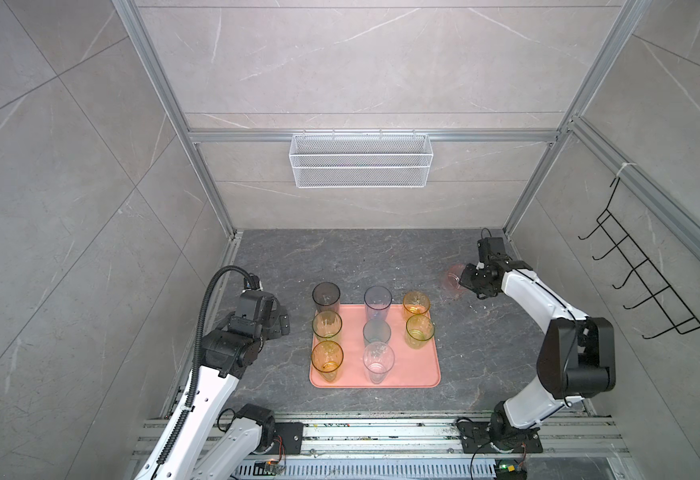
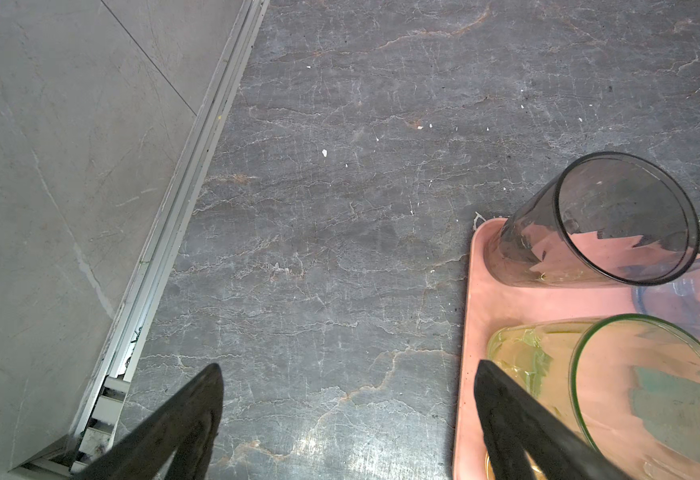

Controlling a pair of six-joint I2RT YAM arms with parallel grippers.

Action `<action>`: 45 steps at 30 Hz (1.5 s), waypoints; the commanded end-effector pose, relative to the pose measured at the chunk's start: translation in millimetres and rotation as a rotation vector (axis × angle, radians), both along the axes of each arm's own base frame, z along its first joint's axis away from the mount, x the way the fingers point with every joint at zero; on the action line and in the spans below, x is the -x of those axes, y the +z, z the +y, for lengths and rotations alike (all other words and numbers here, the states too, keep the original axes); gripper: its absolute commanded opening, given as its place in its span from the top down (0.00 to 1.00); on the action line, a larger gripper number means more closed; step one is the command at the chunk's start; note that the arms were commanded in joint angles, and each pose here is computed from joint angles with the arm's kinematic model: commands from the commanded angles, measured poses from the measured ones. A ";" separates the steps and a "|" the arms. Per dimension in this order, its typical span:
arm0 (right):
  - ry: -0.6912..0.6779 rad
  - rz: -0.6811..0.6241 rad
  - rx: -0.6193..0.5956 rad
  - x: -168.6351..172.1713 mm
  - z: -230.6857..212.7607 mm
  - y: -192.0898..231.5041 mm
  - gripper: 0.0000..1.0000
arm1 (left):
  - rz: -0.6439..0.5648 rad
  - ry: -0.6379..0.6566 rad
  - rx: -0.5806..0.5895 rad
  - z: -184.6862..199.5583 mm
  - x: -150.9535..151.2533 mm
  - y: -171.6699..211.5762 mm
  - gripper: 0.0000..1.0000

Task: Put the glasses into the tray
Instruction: 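Lower the right gripper onto the pink glass rim and close, then lift the pink glass and carry it toward the tray's near corner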

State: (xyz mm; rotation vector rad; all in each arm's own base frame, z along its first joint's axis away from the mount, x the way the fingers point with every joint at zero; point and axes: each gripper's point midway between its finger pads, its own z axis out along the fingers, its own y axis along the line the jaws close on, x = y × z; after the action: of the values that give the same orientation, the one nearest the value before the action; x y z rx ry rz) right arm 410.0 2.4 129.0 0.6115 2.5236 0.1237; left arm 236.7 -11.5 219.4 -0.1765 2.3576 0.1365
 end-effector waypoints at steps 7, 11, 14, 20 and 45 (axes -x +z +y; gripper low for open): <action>0.030 -0.020 0.041 35.7 -4.4 41.3 1.00 | -0.012 0.003 0.001 1.1 -1.9 1.9 0.05; 0.071 -0.019 -0.002 51.2 6.5 54.9 1.00 | -0.011 0.000 0.003 0.6 -1.6 1.4 0.05; 0.090 -0.011 -0.012 64.5 10.1 67.0 1.00 | -0.013 -0.002 0.005 0.2 -1.5 2.0 0.05; 0.135 0.040 -0.005 92.9 14.3 77.0 1.00 | -0.020 -0.003 0.009 0.2 -0.4 3.3 0.05; 0.228 0.223 0.075 196.4 33.6 53.3 1.00 | -0.016 -0.014 0.021 -2.6 -0.5 2.6 0.05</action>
State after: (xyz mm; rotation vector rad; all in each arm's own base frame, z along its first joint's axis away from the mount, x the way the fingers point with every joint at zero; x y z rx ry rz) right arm 230.6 40.9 186.0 0.3085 2.7631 0.0941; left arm 235.9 -11.9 220.2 -0.1779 2.3550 0.1260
